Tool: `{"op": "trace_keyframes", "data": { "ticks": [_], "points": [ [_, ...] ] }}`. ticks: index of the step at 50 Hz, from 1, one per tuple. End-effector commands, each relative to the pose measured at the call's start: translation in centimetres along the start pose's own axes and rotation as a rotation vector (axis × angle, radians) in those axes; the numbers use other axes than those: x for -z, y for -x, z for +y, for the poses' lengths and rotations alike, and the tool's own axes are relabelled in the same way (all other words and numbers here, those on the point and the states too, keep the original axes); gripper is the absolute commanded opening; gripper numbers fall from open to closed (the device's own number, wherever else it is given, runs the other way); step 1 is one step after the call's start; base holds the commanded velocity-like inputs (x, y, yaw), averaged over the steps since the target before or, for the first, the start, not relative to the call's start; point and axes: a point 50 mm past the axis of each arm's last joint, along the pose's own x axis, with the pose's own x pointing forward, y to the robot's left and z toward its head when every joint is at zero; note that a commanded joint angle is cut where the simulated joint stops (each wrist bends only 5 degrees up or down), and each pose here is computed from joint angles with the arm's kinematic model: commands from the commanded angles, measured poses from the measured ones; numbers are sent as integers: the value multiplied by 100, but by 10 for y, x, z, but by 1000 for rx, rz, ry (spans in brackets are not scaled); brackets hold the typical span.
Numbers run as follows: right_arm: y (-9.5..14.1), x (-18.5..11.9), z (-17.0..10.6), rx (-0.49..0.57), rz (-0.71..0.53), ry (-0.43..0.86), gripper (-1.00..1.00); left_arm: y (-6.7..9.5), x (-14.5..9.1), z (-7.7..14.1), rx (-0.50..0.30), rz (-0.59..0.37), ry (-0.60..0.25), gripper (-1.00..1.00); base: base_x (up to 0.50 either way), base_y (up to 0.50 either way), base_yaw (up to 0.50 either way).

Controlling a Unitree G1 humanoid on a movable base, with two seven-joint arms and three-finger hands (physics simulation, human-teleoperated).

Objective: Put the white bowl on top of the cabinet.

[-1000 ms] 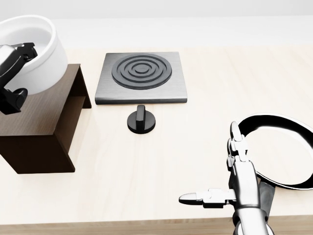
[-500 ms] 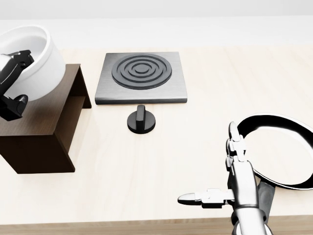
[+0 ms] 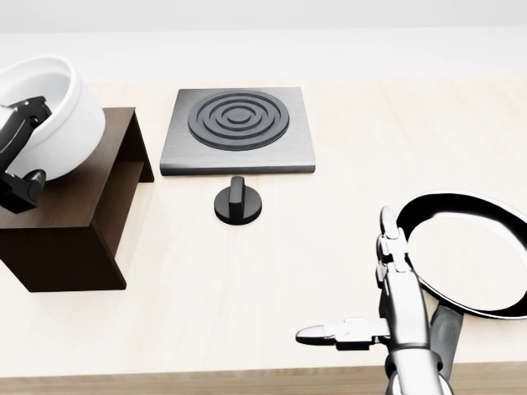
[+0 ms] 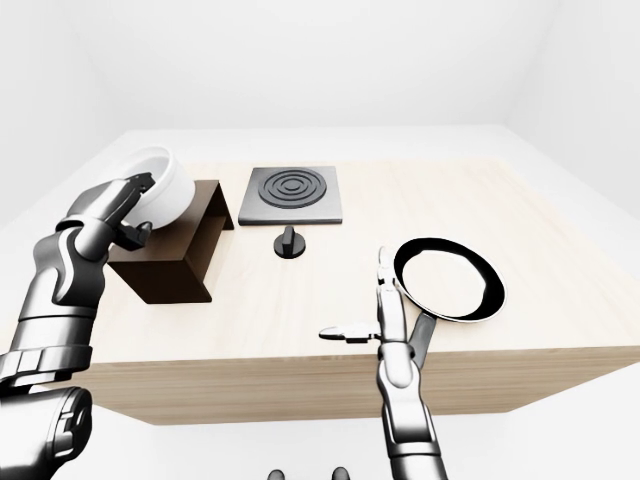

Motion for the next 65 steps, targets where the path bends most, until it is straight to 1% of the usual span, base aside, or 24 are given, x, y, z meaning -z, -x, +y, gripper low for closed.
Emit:
{"op": "trace_keyframes", "data": {
  "ticks": [1, 7, 19, 28, 58, 59, 60, 61, 65],
  "points": [
    [0, 1, 2, -4, 1, 4, 100, 0, 1, 11, -76, 3, -7, -100, 0, 0, 0],
    [1, 2, 2, -7, 0, 6, 100, 0, 2, 10, -77, 6, -4, -100, 0, 0, 0],
    [-1, 4, 6, -11, 3, 15, 100, -12, 12, -2, -92, 62, 81, -100, 0, 0, 0],
    [0, 4, 6, -12, 2, 17, 100, -15, 16, -9, -92, 85, 118, -100, 0, 0, 0],
    [1, 5, 8, -17, 6, 23, 100, -18, 18, -16, -86, 108, 138, -100, 0, 0, 0],
    [1, 5, 8, -18, 6, 23, 100, -19, 18, -16, -84, 108, 139, -89, 0, 0, 0],
    [0, 5, 8, -19, 6, 23, 100, -19, 17, -16, -84, 107, 138, -47, 1, 0, 0],
    [0, 5, 8, -19, 6, 24, 100, -19, 15, -16, -81, 101, 136, 100, 0, 0, 0],
    [0, 5, 8, -20, 8, 24, 100, -20, 15, -15, -82, 101, 136, 100, 0, 0, 0]
  ]
}}
